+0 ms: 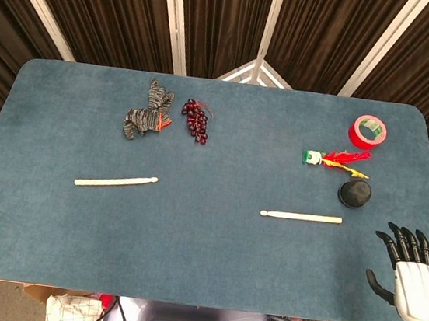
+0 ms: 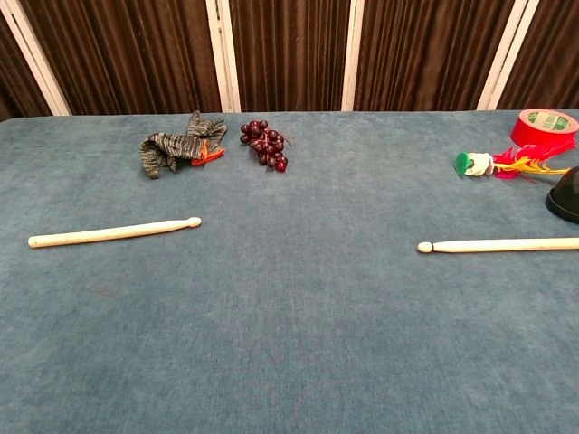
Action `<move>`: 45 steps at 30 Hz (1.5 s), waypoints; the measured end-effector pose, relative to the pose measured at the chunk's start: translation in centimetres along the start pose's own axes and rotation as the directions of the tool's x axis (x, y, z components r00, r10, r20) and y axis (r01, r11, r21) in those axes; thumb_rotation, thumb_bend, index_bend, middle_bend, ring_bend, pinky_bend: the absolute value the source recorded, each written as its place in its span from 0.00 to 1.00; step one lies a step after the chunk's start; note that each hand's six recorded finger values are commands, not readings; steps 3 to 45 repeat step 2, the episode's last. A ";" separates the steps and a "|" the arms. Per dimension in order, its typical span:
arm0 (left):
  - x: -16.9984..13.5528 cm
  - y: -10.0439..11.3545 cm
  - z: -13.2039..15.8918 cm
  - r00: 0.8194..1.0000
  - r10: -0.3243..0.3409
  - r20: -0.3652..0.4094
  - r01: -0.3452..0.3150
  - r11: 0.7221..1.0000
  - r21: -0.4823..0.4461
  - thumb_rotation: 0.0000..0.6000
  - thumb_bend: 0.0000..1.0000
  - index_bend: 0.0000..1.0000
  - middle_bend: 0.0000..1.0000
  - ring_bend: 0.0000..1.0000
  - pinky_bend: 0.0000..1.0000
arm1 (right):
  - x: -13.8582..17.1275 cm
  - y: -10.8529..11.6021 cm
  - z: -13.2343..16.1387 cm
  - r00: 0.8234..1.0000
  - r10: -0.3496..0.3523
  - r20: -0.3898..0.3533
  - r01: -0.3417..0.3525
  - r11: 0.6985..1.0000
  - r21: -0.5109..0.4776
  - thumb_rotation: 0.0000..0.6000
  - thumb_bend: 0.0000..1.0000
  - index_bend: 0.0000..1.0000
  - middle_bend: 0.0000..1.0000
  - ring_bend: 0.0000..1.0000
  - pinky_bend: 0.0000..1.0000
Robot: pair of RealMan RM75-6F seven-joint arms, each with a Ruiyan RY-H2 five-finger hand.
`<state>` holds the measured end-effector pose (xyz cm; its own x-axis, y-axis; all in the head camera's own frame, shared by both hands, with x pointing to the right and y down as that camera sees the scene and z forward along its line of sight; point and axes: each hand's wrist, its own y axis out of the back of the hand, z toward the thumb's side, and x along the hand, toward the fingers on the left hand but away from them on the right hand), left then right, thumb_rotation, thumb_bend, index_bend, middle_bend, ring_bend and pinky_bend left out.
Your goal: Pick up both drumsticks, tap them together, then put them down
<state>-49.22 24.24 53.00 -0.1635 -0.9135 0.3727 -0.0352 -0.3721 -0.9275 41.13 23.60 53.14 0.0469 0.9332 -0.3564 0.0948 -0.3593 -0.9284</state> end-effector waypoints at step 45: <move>-0.1 0.0 0.2 1.000 -0.001 0.008 0.001 1.000 0.000 1.00 0.36 0.14 0.07 0.00 0.00 | 0.0 0.0 0.1 1.000 0.002 -0.003 -0.002 1.000 -0.006 1.00 0.31 0.22 0.12 0.10 0.03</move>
